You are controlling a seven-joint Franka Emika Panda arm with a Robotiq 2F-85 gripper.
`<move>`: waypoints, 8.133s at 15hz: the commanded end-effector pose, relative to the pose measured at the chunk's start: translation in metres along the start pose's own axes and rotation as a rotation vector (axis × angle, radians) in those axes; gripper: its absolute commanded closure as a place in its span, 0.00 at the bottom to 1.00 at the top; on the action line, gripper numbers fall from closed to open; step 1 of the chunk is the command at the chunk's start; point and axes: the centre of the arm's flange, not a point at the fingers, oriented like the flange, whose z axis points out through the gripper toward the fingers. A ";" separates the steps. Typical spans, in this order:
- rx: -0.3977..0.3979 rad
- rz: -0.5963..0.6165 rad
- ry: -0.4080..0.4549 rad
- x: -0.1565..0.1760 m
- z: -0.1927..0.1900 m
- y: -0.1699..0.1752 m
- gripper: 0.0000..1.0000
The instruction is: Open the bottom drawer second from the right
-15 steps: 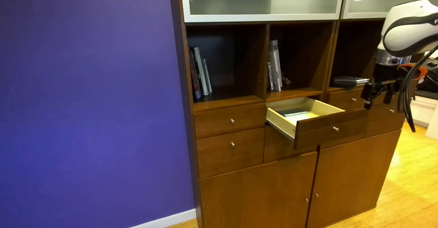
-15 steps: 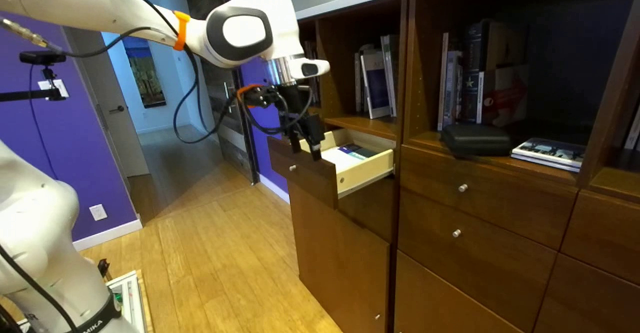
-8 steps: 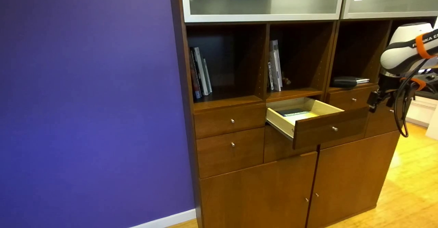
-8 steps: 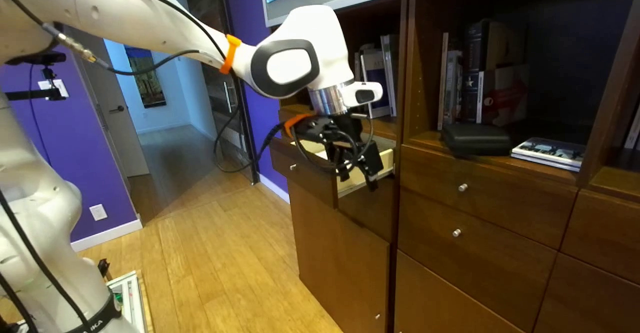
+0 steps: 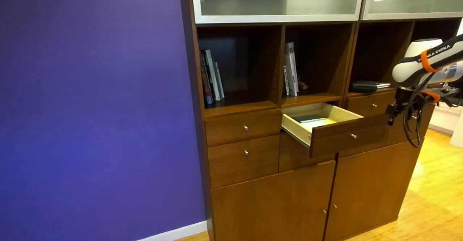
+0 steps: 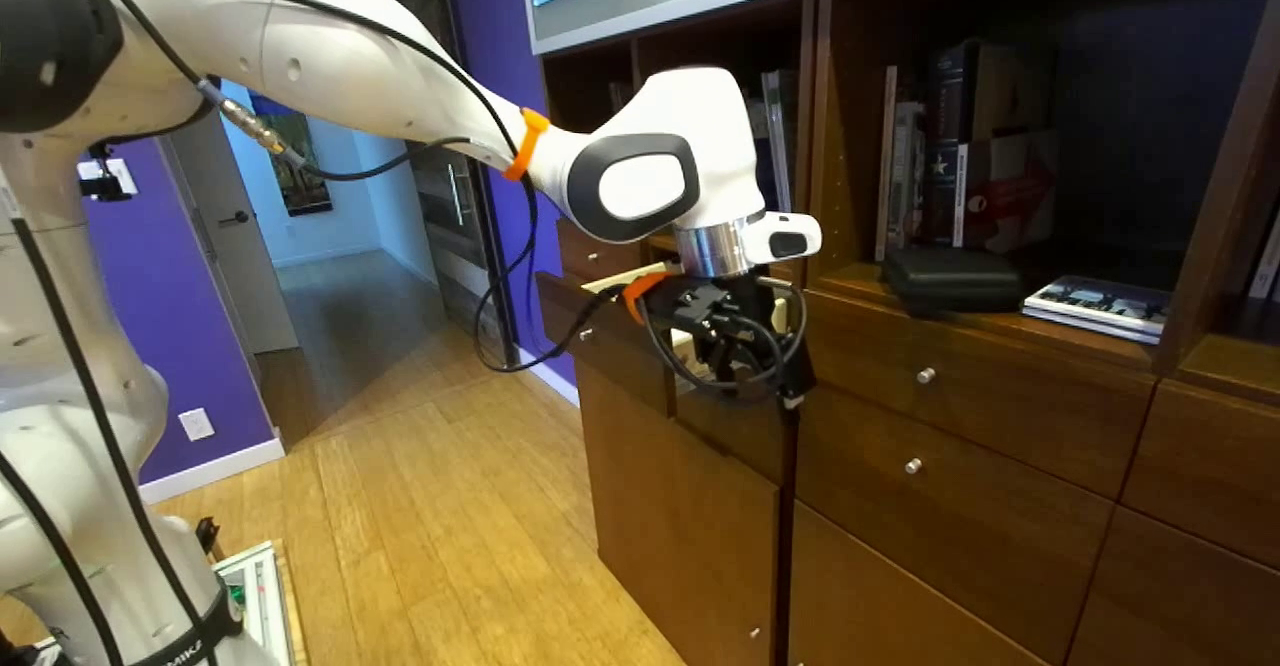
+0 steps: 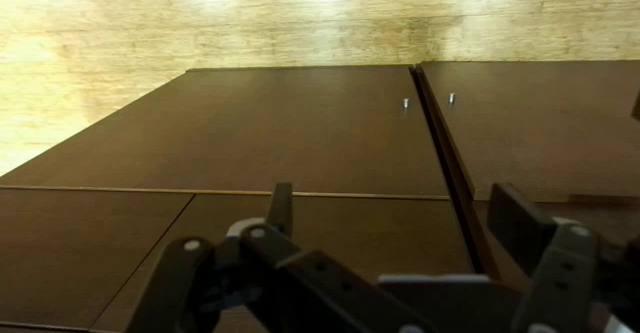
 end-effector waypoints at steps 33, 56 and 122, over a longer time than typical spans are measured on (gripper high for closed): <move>0.186 -0.085 0.311 0.117 0.152 0.092 0.61; 0.136 -0.109 0.132 0.005 0.163 0.127 0.96; 0.088 -0.167 -0.166 -0.015 0.081 0.110 0.00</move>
